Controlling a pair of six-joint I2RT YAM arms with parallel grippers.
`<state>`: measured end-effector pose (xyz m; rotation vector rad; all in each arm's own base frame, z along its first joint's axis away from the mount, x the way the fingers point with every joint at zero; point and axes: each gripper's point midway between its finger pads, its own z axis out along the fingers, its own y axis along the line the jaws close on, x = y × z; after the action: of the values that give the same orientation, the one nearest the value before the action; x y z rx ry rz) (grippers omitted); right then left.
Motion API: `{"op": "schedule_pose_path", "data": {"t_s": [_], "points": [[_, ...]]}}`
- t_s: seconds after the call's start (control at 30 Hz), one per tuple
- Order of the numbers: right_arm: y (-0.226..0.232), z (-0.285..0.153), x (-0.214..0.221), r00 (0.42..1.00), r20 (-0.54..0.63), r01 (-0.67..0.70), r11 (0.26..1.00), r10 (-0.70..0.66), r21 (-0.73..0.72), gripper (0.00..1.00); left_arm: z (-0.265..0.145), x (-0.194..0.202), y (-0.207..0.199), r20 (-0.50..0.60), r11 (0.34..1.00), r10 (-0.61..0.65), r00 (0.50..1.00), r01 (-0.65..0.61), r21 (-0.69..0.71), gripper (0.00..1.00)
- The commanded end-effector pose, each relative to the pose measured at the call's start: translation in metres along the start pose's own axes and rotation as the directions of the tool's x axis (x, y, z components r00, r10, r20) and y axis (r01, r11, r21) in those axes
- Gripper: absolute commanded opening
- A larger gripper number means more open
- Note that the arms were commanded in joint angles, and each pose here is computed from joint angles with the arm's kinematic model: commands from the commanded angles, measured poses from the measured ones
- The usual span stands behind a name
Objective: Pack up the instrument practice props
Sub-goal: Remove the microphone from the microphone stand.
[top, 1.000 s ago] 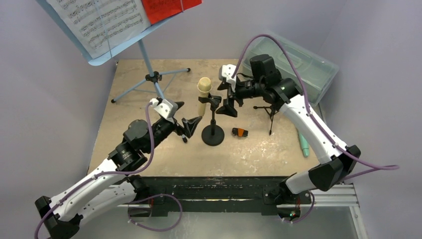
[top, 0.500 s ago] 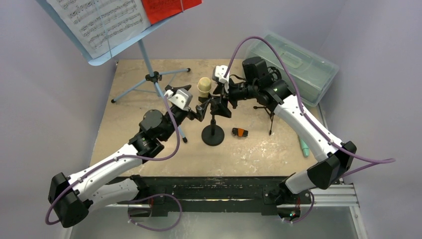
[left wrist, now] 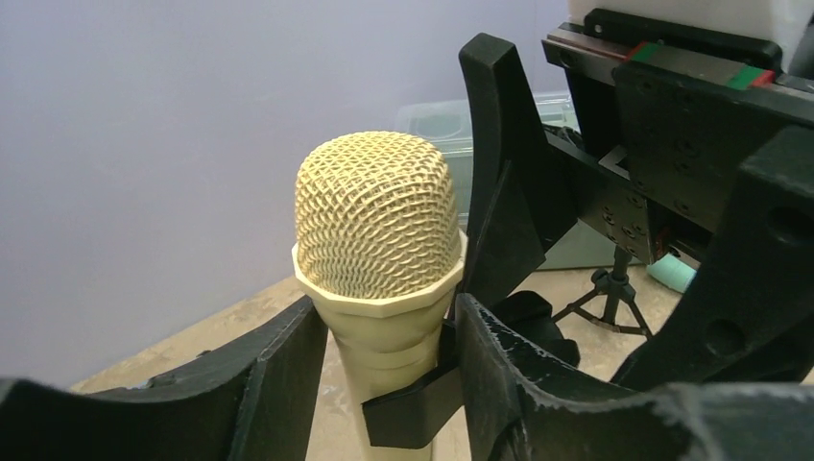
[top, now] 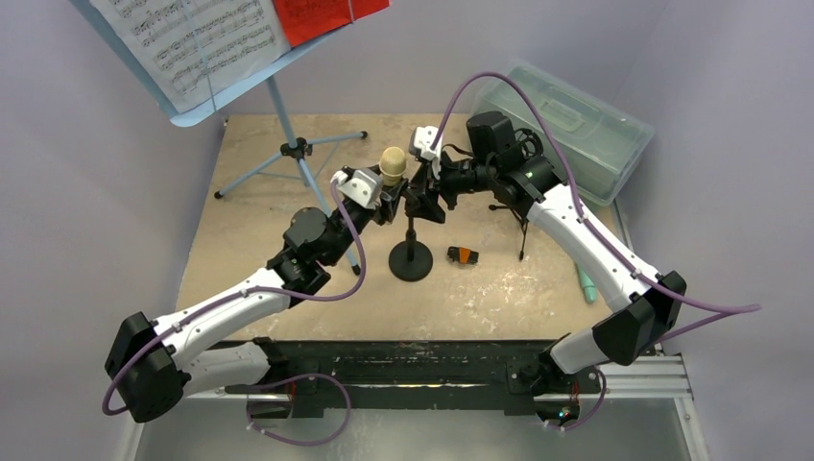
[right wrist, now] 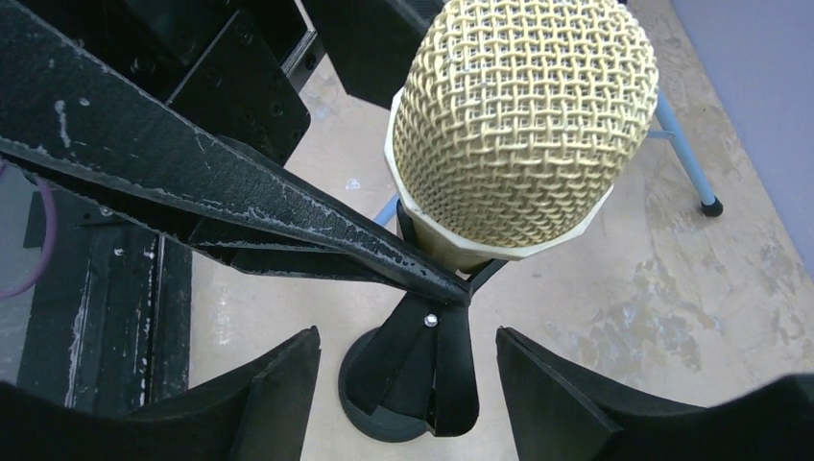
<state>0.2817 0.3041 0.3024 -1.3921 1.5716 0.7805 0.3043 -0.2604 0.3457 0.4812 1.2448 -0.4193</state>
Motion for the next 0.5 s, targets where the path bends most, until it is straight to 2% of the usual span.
{"op": "schedule_pose_path", "data": {"t_s": [0.0,0.1,0.17,0.23,0.33,0.37,0.47], "points": [[-0.001,-0.006,-0.017,0.999,0.041,0.018,0.999,-0.019,0.029,0.68,0.009,-0.031,0.001,0.098,1.0,-0.017,0.995,0.017,0.008,0.46],[-0.004,-0.006,-0.017,0.999,0.039,0.017,0.999,-0.018,0.036,0.58,0.01,-0.031,-0.001,0.1,1.0,-0.019,0.995,0.018,0.019,0.39],[-0.005,-0.006,-0.017,0.999,0.038,0.017,0.999,-0.019,0.043,0.48,0.011,-0.032,-0.002,0.105,1.0,-0.022,0.994,0.019,0.023,0.28],[-0.006,-0.007,-0.017,0.999,0.036,0.019,0.999,-0.02,0.051,0.34,0.011,-0.032,-0.002,0.106,0.999,-0.023,0.994,0.02,0.027,0.17],[-0.008,-0.009,-0.016,0.999,0.028,0.029,0.997,-0.031,0.071,0.05,0.009,-0.034,-0.001,0.11,0.999,-0.025,0.994,0.022,0.024,0.03],[-0.009,-0.011,-0.015,0.999,0.023,0.033,0.996,-0.035,0.077,0.0,0.009,-0.035,0.0,0.113,1.0,-0.026,0.993,0.024,0.019,0.0],[-0.009,-0.013,-0.015,0.999,0.015,0.044,0.995,-0.046,0.085,0.0,0.006,-0.041,0.004,0.13,0.999,-0.035,0.991,0.035,0.004,0.0]]}}
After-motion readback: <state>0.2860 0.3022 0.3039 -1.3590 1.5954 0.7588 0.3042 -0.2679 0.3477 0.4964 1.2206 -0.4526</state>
